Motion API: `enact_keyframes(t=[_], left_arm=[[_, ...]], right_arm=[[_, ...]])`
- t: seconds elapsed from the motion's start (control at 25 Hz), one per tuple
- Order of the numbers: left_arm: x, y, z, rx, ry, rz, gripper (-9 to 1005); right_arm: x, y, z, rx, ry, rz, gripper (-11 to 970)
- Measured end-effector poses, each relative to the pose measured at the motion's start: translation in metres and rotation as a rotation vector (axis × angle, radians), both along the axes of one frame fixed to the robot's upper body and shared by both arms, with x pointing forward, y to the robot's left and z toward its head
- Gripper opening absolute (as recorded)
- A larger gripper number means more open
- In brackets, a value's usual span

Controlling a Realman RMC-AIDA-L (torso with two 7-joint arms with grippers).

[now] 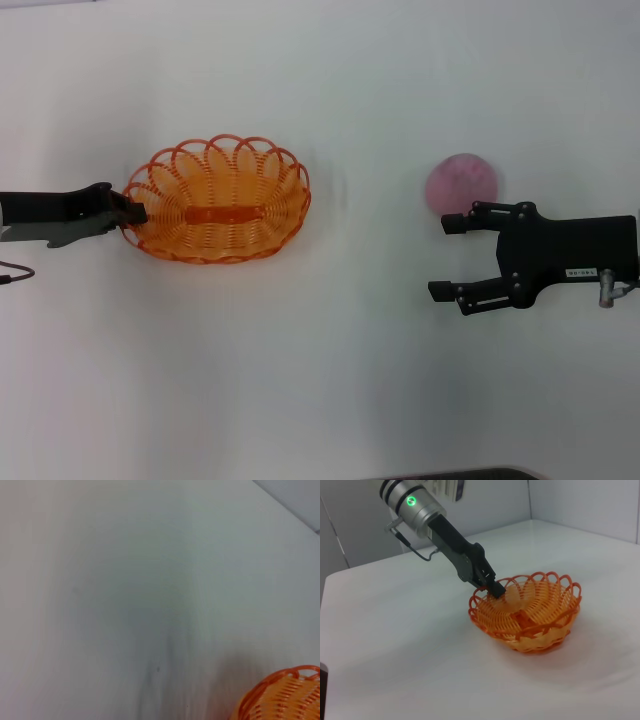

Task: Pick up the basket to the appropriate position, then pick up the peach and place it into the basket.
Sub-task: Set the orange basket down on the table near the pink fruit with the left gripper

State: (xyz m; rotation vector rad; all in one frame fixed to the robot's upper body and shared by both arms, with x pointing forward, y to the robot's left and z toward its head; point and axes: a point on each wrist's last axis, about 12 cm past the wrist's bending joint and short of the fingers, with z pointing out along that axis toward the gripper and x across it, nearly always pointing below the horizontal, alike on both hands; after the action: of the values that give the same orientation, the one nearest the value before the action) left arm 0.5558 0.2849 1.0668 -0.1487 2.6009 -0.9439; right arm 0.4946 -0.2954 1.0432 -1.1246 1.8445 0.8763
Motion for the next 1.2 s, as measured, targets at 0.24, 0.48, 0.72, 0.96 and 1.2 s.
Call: enact_keyframes(t=[0.24, 0.48, 0.72, 0.96, 1.2], left_arm=[[0.001, 0.002, 0.003, -0.007, -0.007, 0.007, 69], [0.001, 0.004, 0.007, -0.007, -0.016, 0.015, 84], [0.001, 0.005, 0.008, -0.013, -0.008, 0.015, 214], [-0.001, 0.003, 0.011, -0.026, 0.001, -0.015, 371], [0.000, 0.007, 0.020, -0.007, -0.029, -0.031, 494]], right_arm=[[0.000, 0.000, 0.000, 0.001, 0.000, 0.000, 947], [0.000, 0.000, 0.000, 0.000, 0.000, 0.000, 947], [0.000, 0.000, 0.000, 0.001, 0.000, 0.000, 947], [0.000, 0.000, 0.000, 0.000, -0.001, 0.000, 946], [0.001, 0.001, 0.000, 0.001, -0.001, 0.002, 947]])
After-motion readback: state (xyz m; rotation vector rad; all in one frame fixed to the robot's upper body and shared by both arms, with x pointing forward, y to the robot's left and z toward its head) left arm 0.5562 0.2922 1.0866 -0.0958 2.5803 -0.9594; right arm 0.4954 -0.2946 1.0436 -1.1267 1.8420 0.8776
